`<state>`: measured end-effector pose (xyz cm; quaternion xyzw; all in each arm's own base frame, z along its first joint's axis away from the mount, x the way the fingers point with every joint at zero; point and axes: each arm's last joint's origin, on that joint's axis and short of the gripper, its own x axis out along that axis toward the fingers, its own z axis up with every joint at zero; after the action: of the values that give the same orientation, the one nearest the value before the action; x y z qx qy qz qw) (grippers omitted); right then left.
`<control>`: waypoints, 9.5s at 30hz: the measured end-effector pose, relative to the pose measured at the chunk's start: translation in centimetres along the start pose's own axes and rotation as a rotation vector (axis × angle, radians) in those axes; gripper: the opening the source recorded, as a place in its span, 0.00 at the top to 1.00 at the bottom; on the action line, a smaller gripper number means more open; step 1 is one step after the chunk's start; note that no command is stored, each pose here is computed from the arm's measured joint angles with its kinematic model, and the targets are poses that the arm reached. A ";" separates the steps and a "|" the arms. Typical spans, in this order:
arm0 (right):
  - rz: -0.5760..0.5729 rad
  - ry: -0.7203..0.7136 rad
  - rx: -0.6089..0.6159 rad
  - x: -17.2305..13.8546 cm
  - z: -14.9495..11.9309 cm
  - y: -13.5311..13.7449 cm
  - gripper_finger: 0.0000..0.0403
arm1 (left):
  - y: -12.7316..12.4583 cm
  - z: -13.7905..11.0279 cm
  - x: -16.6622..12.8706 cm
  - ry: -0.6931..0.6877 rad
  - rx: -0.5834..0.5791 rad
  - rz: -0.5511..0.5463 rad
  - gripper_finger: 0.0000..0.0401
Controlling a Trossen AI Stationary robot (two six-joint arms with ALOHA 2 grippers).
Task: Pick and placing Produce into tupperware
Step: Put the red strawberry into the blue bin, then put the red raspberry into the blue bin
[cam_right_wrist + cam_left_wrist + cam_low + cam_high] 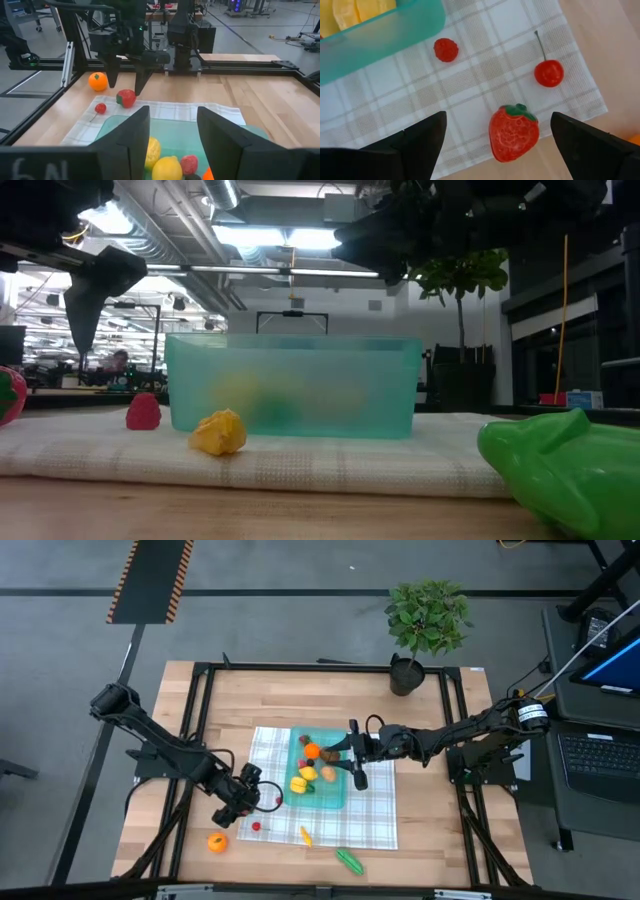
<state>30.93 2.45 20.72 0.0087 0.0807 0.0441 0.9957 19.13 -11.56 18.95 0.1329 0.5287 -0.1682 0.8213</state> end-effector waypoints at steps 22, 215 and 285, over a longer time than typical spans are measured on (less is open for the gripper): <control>-0.001 0.004 0.003 0.0 0.0 0.0 0.59 | -0.1 -0.3 0.0 0.031 0.006 0.000 0.13; -0.013 -0.051 -0.019 -3.7 -2.2 -0.8 0.59 | 14.7 0.8 -0.7 -0.675 -0.369 0.230 0.54; 0.084 0.006 0.028 -4.0 -2.4 6.1 0.59 | 8.3 -0.6 -2.0 -0.875 -0.195 0.230 0.42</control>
<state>26.04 8.22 19.11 0.0256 0.0837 0.0847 0.9926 21.31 -3.51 20.83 0.0293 0.1275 -0.0655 0.9892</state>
